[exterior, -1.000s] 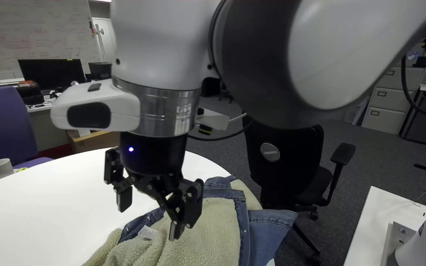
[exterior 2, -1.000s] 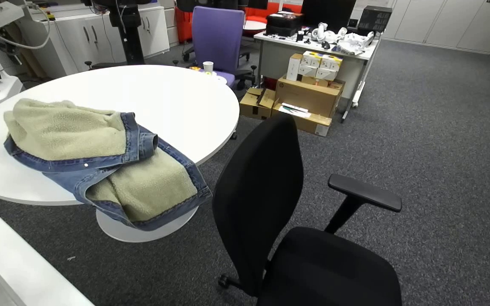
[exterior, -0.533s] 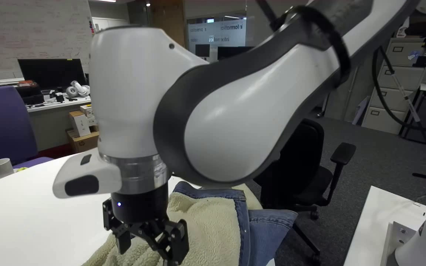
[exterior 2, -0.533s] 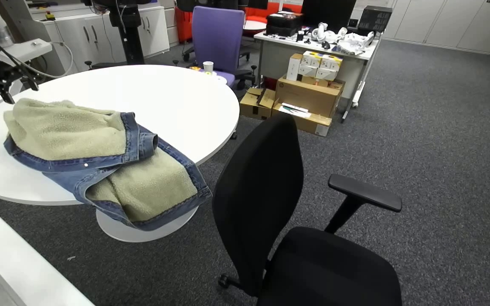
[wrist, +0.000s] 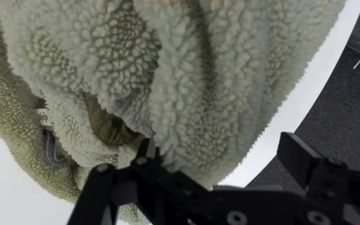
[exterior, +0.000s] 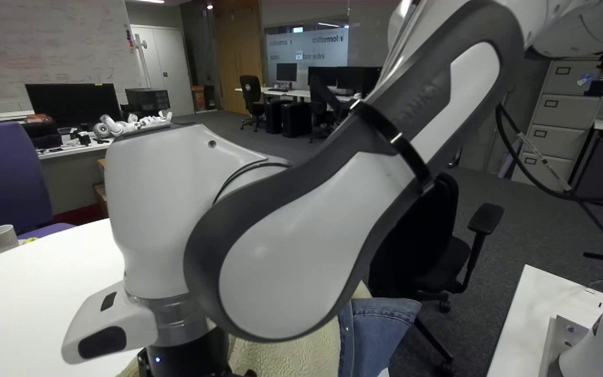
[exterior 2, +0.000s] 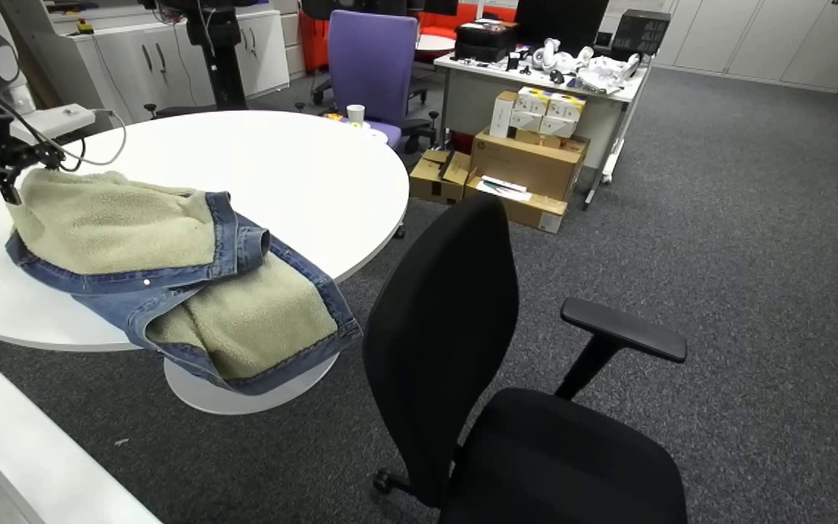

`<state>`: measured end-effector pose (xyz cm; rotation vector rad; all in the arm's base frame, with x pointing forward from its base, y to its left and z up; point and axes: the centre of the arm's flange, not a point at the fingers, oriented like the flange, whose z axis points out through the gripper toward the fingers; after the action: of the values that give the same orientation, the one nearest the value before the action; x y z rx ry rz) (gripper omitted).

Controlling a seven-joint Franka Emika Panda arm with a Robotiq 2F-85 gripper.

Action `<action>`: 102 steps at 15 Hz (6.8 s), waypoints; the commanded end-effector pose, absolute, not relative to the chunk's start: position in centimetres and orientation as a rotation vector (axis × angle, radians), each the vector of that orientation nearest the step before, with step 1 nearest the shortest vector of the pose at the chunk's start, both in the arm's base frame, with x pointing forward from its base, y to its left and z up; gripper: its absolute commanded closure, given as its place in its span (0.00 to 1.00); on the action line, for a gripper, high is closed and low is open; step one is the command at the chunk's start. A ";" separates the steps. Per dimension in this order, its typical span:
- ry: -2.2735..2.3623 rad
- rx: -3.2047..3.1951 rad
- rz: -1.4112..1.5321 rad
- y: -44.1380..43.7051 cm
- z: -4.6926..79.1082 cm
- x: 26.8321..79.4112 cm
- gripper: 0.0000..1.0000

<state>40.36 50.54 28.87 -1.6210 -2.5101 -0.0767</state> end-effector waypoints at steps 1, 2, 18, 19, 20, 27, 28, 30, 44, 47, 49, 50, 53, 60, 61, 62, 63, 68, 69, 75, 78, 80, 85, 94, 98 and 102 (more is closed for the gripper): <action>-2.540 -1.572 -0.023 51.0 29.4 39.6 0.26; -2.546 -1.584 -0.002 50.8 29.1 39.4 0.32; -2.978 -1.812 0.351 38.9 35.0 45.1 0.97; -2.996 -1.842 0.392 38.0 35.1 45.2 0.97; -3.006 -1.887 0.426 37.2 35.2 45.3 0.97; -2.820 -2.058 0.364 38.1 33.6 44.2 0.97; -2.797 -2.054 0.350 38.5 33.5 43.9 0.97; -2.740 -2.023 0.346 39.2 33.2 43.1 0.97; -2.480 -1.655 0.658 40.0 27.6 35.8 0.97; -2.443 -1.588 0.800 39.5 27.1 35.1 0.97; -2.425 -1.636 0.808 39.8 27.3 35.5 0.63; -2.424 -1.664 0.781 40.2 27.7 35.9 0.62; -2.391 -1.764 0.592 43.0 30.6 37.6 0.40; -2.217 -2.178 0.191 53.6 36.7 41.5 0.00; -2.170 -2.250 0.156 54.5 36.6 41.8 0.00; -2.123 -2.318 0.127 55.2 36.2 42.1 0.00; -2.077 -2.385 0.099 55.8 35.6 42.5 0.00; -1.791 -2.672 -0.056 57.1 32.5 44.9 0.00; -1.710 -2.705 -0.079 57.3 32.1 45.3 0.00; -1.476 -2.737 -0.081 57.3 30.5 45.8 0.00; -1.442 -2.737 -0.076 57.5 30.4 45.9 0.00; -1.439 -2.736 -0.078 57.6 30.5 46.0 0.00; -1.270 -2.855 -0.105 55.7 28.7 46.6 0.00; -0.774 -3.049 -0.068 53.5 24.0 45.7 0.00; -0.578 -2.959 -0.168 53.4 23.8 45.7 0.00; -0.335 -2.847 -0.317 52.4 24.5 47.0 0.00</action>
<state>47.56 54.75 23.50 -2.9054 -0.5018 -0.2229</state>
